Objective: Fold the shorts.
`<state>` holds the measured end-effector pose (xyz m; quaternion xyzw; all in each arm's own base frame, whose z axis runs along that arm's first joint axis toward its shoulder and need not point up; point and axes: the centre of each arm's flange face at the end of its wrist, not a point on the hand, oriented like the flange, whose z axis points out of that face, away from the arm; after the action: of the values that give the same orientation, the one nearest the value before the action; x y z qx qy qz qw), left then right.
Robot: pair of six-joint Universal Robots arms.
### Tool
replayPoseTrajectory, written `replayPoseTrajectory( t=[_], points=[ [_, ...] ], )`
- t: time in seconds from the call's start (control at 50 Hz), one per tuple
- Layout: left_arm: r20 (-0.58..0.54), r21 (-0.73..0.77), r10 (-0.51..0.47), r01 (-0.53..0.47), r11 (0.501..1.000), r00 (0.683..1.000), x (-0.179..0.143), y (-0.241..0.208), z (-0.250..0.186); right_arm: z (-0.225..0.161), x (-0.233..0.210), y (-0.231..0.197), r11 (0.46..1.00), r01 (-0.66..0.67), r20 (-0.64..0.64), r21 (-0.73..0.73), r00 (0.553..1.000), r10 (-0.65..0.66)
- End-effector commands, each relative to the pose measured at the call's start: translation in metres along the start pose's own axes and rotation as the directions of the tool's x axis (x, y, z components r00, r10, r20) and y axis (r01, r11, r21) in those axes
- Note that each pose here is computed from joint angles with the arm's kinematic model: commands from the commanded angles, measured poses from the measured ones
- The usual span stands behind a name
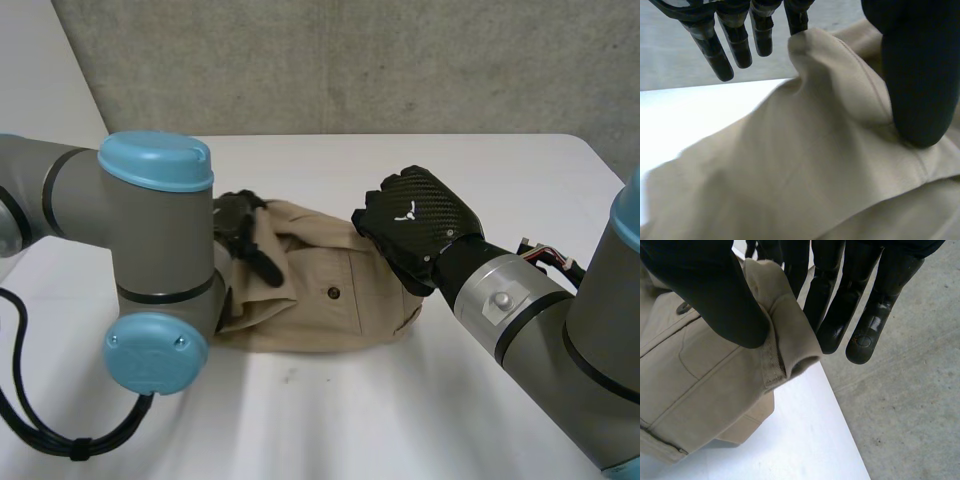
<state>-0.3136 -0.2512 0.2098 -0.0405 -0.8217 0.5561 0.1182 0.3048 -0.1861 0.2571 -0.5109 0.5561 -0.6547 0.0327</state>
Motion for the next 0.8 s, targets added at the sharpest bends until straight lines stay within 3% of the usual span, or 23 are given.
replayPoseTrajectory(
  t=[0.02,0.18,0.36,0.52,0.6,0.64,0.66,0.68,0.76,0.8],
  points=[
    [0.115,0.004,0.014,-0.014,1.0,0.993,-0.022,-0.001,0.006,0.001,0.002,0.001,1.0,-0.004,-0.005,-0.003,1.0,0.004],
    [0.151,-0.045,0.07,-0.064,0.997,0.986,-0.036,0.009,0.005,0.002,0.005,-0.001,1.0,-0.002,-0.008,0.001,1.0,0.002],
    [0.173,0.048,0.164,-0.175,0.983,0.971,-0.049,-0.038,-0.021,0.005,0.027,-0.013,1.0,-0.008,-0.044,0.003,0.999,0.008],
    [0.094,0.248,0.347,-0.359,0.9,0.933,-0.035,-0.1,-0.073,0.0,0.062,-0.048,0.999,-0.036,-0.081,0.024,0.996,0.038],
    [0.057,0.354,0.527,-0.511,0.783,0.848,-0.026,-0.123,-0.104,-0.01,0.084,-0.073,0.996,-0.077,-0.098,0.041,0.992,0.081],
    [0.063,0.357,0.629,-0.606,0.711,0.775,-0.024,-0.122,-0.111,-0.014,0.091,-0.079,0.996,-0.081,-0.098,0.029,0.992,0.083],
    [0.064,0.356,0.646,-0.622,0.698,0.761,-0.024,-0.121,-0.112,-0.016,0.093,-0.08,0.997,-0.081,-0.095,0.019,0.992,0.083],
    [0.069,0.338,0.688,-0.666,0.665,0.722,-0.025,-0.117,-0.111,-0.016,0.096,-0.077,0.996,-0.086,-0.085,-0.01,0.993,0.085],
    [0.077,0.303,0.74,-0.723,0.621,0.668,-0.027,-0.109,-0.105,-0.005,0.089,-0.056,0.987,-0.105,-0.014,-0.125,0.994,0.104],
    [0.068,0.285,0.752,-0.735,0.616,0.656,-0.027,-0.103,-0.1,0.002,0.082,-0.045,0.981,-0.096,0.022,-0.169,0.995,0.101]
  ],
)
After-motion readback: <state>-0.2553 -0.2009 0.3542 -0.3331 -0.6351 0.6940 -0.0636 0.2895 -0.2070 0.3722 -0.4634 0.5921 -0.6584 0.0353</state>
